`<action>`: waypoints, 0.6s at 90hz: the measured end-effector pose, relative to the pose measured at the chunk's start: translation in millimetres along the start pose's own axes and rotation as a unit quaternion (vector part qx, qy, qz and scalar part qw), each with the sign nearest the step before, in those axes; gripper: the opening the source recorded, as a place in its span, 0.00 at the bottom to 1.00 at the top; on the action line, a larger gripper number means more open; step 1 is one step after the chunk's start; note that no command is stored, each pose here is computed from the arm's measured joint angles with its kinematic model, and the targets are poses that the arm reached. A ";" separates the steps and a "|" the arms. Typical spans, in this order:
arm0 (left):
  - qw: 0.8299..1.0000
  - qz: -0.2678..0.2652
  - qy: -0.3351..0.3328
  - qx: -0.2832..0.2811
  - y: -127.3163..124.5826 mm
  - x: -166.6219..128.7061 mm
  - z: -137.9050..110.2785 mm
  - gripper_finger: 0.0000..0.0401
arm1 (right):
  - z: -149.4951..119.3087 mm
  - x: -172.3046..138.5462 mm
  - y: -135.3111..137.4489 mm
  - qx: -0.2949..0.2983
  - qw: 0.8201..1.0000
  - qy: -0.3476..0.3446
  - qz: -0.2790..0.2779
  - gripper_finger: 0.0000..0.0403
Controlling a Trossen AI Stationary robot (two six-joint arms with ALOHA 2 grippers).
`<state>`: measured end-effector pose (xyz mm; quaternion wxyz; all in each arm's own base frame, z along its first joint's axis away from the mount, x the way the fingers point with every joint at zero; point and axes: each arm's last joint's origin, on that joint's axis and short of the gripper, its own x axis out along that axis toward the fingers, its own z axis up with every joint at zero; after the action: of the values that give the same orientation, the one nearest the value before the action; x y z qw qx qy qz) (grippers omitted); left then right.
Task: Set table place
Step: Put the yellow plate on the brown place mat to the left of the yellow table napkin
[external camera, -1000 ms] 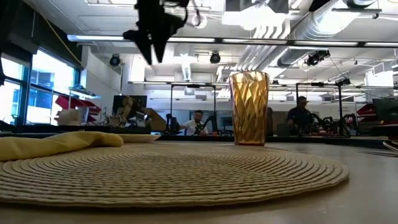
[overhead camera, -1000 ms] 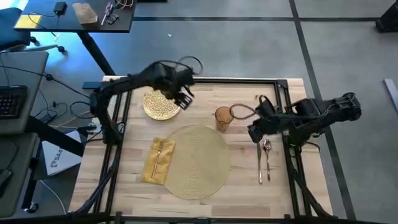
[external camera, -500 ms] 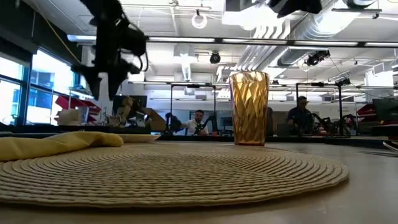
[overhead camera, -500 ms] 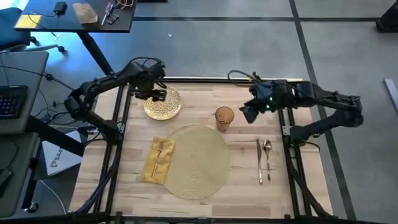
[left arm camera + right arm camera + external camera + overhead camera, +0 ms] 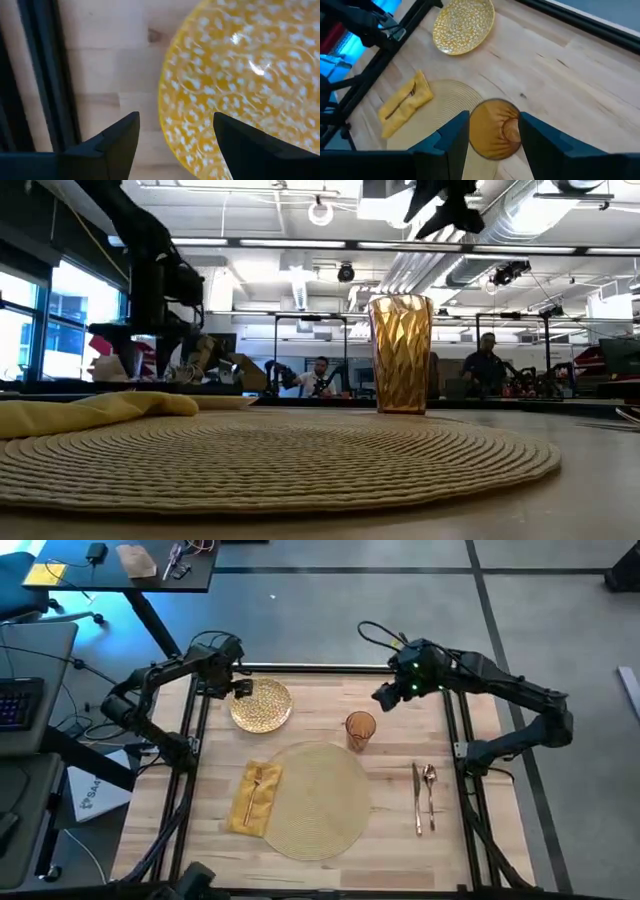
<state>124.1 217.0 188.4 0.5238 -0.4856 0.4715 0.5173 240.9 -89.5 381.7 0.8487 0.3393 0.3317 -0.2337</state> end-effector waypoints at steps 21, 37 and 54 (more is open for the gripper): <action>0.999 -0.030 0.028 -0.028 -1.8 21.8 5.6 0.60 | 20.4 16.2 -16.3 -0.018 0.999 0.002 0.039 0.38; 0.996 -0.023 0.081 -0.040 -7.9 46.4 6.5 0.60 | 30.3 21.2 -30.1 -0.034 0.998 0.004 0.054 0.38; 0.993 -0.063 0.086 -0.044 -23.1 51.8 5.3 0.55 | 36.0 19.4 -42.3 -0.066 0.997 -0.004 0.046 0.38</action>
<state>148.3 226.8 137.8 0.4910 -0.5791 0.4603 0.4600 242.2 -147.1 369.6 0.8803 0.2963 0.3275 -0.1734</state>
